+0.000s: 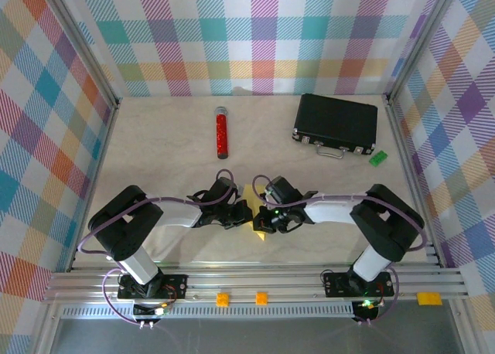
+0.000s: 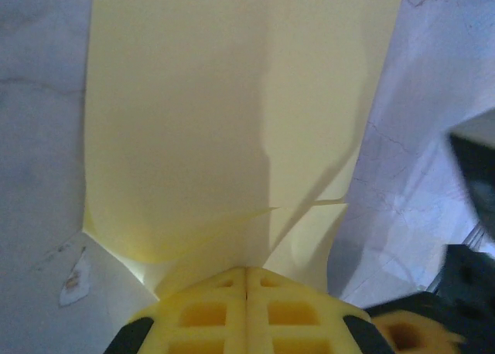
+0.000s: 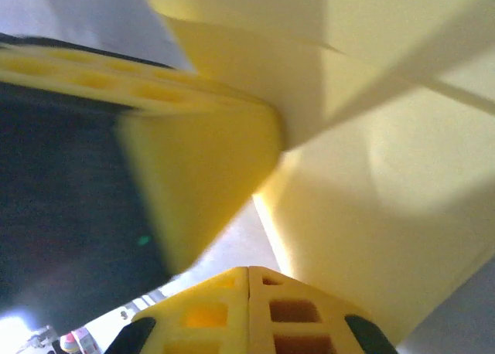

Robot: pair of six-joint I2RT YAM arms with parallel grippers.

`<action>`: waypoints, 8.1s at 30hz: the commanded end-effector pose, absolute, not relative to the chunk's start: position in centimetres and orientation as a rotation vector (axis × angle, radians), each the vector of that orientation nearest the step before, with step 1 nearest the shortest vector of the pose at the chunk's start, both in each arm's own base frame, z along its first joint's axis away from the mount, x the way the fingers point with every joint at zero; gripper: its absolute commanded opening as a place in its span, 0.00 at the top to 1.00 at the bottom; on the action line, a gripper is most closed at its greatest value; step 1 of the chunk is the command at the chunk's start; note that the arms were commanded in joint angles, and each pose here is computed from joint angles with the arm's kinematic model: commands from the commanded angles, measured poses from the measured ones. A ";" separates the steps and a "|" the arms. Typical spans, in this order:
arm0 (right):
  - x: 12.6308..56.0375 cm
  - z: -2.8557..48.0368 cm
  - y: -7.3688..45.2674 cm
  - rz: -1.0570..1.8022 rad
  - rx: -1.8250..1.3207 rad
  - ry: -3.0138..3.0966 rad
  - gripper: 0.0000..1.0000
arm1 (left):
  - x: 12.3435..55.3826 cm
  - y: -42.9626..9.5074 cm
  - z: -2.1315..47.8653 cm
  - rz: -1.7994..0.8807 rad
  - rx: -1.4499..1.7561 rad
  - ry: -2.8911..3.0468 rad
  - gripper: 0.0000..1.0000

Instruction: Fold a paper plane with a square sheet of paper (pick it up from the middle)

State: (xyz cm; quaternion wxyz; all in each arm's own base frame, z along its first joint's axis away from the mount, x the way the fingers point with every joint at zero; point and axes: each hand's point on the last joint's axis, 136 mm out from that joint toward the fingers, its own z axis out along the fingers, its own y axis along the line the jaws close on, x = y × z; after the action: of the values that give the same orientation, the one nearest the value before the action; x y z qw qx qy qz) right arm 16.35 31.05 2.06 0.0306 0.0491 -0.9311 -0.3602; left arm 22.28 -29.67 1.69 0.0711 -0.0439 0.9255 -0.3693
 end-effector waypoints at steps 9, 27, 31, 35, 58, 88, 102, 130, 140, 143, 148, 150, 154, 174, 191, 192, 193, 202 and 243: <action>11.8 -0.3 27.1 -1.007 0.113 -2.823 0.94 | 20.1 -26.5 -3.1 -0.886 -0.233 2.935 1.00; 16.8 4.7 30.2 -1.188 0.139 -2.935 0.95 | 19.8 -27.4 -2.3 -0.971 -0.293 2.871 1.00; 17.5 2.9 30.3 -1.118 0.107 -2.934 0.95 | 19.7 -27.4 -2.4 -0.975 -0.296 2.869 1.00; 16.3 0.8 28.6 -1.009 0.084 -2.932 0.95 | 19.8 -27.3 -2.3 -0.973 -0.291 2.868 1.00; 15.4 -0.1 27.7 -1.051 0.038 -2.867 0.96 | 20.5 -28.3 -1.1 -0.979 -0.230 2.864 1.00; 13.9 -2.2 25.2 -0.891 -0.003 -2.898 0.98 | 21.4 -27.4 0.0 -0.781 -0.237 2.874 1.00; 13.6 -2.4 24.8 -0.880 0.007 -2.899 0.99 | 25.4 -24.0 0.4 -0.735 -0.315 2.837 1.00; 13.9 -2.0 25.0 -0.859 0.048 -2.906 0.99 | 23.5 -29.5 2.1 -1.104 -0.090 2.753 1.00; 13.5 -2.0 24.6 -0.847 0.051 -2.905 0.99 | 25.8 -25.5 0.0 -0.808 -0.305 2.809 1.00; 13.5 -1.9 24.5 -0.845 0.066 -2.906 0.99 | 26.3 -24.5 0.1 -0.788 -0.326 2.810 1.00; 13.4 -1.5 24.5 -0.856 0.151 -2.911 0.99 | 27.1 -22.6 1.0 -0.748 -0.344 2.793 1.00; 13.3 -1.3 24.5 -0.856 0.209 -2.909 0.98 | 27.3 -21.9 1.5 -0.725 -0.341 2.785 1.00; 13.5 -0.7 24.6 -0.871 0.294 -2.903 0.98 | 27.1 -21.3 2.3 -0.725 -0.342 2.762 1.00; 19.6 6.5 25.8 -1.186 0.362 -3.132 0.46 | 25.0 -26.3 5.7 -1.254 -0.255 2.650 0.75; 19.2 5.2 26.1 -1.284 0.320 -3.019 0.85 | 24.7 -26.0 3.7 -1.139 -0.229 2.791 0.65; 19.3 5.3 26.1 -1.296 0.319 -3.016 0.85 | 24.7 -26.2 3.8 -1.144 -0.229 2.792 0.63; 19.3 5.4 26.0 -1.307 0.317 -3.015 0.86 | 24.8 -26.3 3.9 -1.149 -0.230 2.793 0.62; 19.3 5.6 25.5 -1.455 0.285 -2.962 0.90 | 25.7 -27.3 4.7 -1.209 -0.235 2.774 0.55; 21.7 7.7 21.4 -1.299 0.382 -3.308 0.48 | 27.9 -25.8 6.6 -1.169 -0.379 2.604 1.00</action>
State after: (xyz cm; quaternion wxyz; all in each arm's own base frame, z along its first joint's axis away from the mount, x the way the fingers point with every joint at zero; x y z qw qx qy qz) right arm 21.03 22.69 7.67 -0.1800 0.0791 -0.8965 -0.3970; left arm 27.45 -27.29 6.49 0.1052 -0.1171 0.8876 -0.4330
